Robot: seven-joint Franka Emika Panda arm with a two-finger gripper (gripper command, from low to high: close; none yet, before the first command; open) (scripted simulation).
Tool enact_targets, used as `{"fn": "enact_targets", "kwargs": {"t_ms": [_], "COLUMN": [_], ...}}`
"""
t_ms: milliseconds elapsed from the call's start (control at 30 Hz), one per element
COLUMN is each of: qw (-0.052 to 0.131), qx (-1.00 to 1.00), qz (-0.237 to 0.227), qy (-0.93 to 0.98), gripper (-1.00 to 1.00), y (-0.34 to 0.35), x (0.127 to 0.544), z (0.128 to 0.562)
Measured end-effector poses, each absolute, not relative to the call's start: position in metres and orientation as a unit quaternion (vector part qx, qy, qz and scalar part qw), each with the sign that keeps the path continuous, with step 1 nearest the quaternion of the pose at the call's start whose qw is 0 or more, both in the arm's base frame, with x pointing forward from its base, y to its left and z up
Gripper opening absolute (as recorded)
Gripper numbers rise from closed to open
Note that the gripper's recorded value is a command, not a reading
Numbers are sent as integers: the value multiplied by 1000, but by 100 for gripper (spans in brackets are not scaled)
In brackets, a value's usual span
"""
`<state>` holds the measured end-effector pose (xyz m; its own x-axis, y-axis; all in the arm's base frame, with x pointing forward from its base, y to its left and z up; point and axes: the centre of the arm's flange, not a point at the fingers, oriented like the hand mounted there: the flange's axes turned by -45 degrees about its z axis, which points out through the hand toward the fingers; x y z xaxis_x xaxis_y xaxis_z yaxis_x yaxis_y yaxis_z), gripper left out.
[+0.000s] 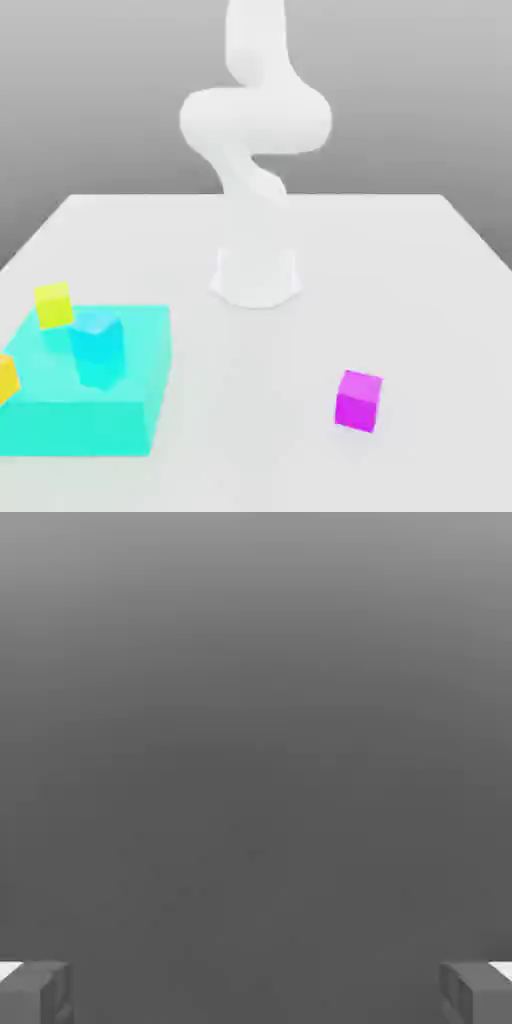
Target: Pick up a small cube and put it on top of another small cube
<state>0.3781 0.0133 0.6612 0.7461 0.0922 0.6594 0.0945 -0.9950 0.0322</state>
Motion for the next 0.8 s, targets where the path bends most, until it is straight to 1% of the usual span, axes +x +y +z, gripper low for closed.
{"fn": "enact_targets", "kwargs": {"t_ms": [133, 200, 300, 367, 467, 633, 700, 800], "qw": [0, 0, -1, -1, -2, -1, -1, -1], "qx": [-946, -945, -935, -923, -897, -835, -825, -823], "qz": [-282, -247, -194, -158, -103, -16, -4, -1], "qy": [-160, -214, -295, -350, -430, -550, -565, -568], "gripper": [0, 0, 0, 0, 0, 0, 0, 0], "y": [46, 63, 90, 106, 127, 145, 145, 145], "x": [419, 429, 432, 426, 405, 351, 343, 342], "z": [562, 512, 437, 387, 315, 214, 190, 161]}}
